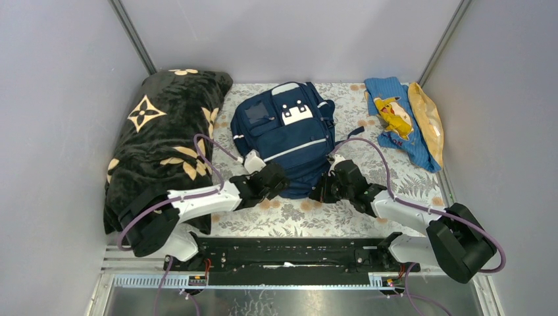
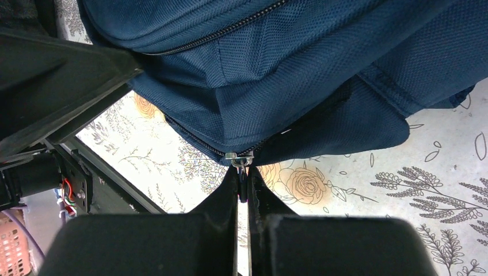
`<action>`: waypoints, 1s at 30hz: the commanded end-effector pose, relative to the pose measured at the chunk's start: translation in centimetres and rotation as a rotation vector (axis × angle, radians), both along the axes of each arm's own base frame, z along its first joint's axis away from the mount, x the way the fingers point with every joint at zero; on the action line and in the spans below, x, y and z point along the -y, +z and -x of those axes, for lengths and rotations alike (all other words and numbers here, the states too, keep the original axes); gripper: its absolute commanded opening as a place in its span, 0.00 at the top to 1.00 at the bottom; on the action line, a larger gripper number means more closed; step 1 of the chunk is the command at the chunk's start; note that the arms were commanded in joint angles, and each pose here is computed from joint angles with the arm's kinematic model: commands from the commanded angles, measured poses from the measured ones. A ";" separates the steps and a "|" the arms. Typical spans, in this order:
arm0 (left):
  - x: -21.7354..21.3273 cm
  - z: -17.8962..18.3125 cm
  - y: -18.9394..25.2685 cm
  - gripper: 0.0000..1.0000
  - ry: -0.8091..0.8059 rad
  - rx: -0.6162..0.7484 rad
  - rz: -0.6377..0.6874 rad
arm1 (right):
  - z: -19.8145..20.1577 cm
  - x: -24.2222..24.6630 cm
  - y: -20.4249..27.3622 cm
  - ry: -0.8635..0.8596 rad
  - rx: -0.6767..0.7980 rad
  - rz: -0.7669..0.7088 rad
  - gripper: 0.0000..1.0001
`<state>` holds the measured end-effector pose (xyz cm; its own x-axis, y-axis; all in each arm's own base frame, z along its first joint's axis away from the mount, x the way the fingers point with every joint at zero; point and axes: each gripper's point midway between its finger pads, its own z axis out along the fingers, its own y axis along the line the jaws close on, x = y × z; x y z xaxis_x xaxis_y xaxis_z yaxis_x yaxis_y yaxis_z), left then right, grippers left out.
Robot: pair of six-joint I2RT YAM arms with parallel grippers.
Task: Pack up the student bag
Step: Zip the student bag at the center of the board.
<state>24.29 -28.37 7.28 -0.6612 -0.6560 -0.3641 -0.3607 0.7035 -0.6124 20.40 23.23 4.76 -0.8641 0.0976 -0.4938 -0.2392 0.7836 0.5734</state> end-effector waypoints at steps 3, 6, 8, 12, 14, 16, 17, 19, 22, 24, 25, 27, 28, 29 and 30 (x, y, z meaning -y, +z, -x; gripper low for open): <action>-2.1 -1.7 0.3 0.80 0.116 0.042 -0.070 | 0.4 1.7 0.0 -0.023 0.016 0.082 1.00; -4.3 -2.0 1.3 1.00 0.141 0.065 -0.064 | 0.5 2.7 -0.1 -0.034 0.032 0.128 1.00; -6.5 -2.0 1.8 1.00 0.165 0.075 -0.081 | 0.6 3.4 -0.2 -0.034 0.036 0.164 1.00; -12.6 -1.9 2.5 1.00 0.226 0.094 -0.188 | 0.6 4.3 -0.6 -0.042 0.044 0.211 1.00; -15.8 -1.5 2.8 1.00 0.261 0.088 -0.237 | 0.8 4.4 -0.7 -0.034 0.039 0.218 1.00; -18.1 -1.1 3.2 1.00 0.278 0.090 -0.261 | 0.9 4.2 -0.5 -0.018 0.038 0.208 1.00; -18.8 -1.2 3.4 1.00 0.279 0.098 -0.265 | 1.0 4.0 -0.4 -0.006 0.037 0.201 1.00; -19.9 -1.2 3.8 1.00 0.287 0.108 -0.280 | 1.0 3.7 -0.2 0.009 0.038 0.191 1.00; -20.9 -1.6 3.5 1.00 0.269 0.101 -0.326 | 0.6 3.8 -0.1 0.009 0.047 0.212 1.00; -20.4 -2.3 3.9 0.98 0.194 0.110 -0.355 | 0.5 3.7 0.1 0.019 0.050 0.219 1.00; -19.6 -2.8 4.5 0.85 0.134 0.127 -0.364 | 0.5 3.4 0.3 0.033 0.053 0.207 1.00; -18.0 -3.4 5.4 0.72 0.010 0.161 -0.380 | 0.6 2.9 0.8 0.059 0.055 0.184 1.00; -17.0 -3.5 6.1 0.61 -0.058 0.199 -0.388 | 0.7 2.6 1.0 0.070 0.057 0.174 1.00; -15.9 -3.4 6.7 0.49 -0.117 0.233 -0.404 | 0.7 2.5 1.1 0.076 0.057 0.170 1.00; -14.8 -3.2 7.6 0.43 -0.169 0.267 -0.420 | 0.7 2.4 1.2 0.080 0.060 0.167 1.00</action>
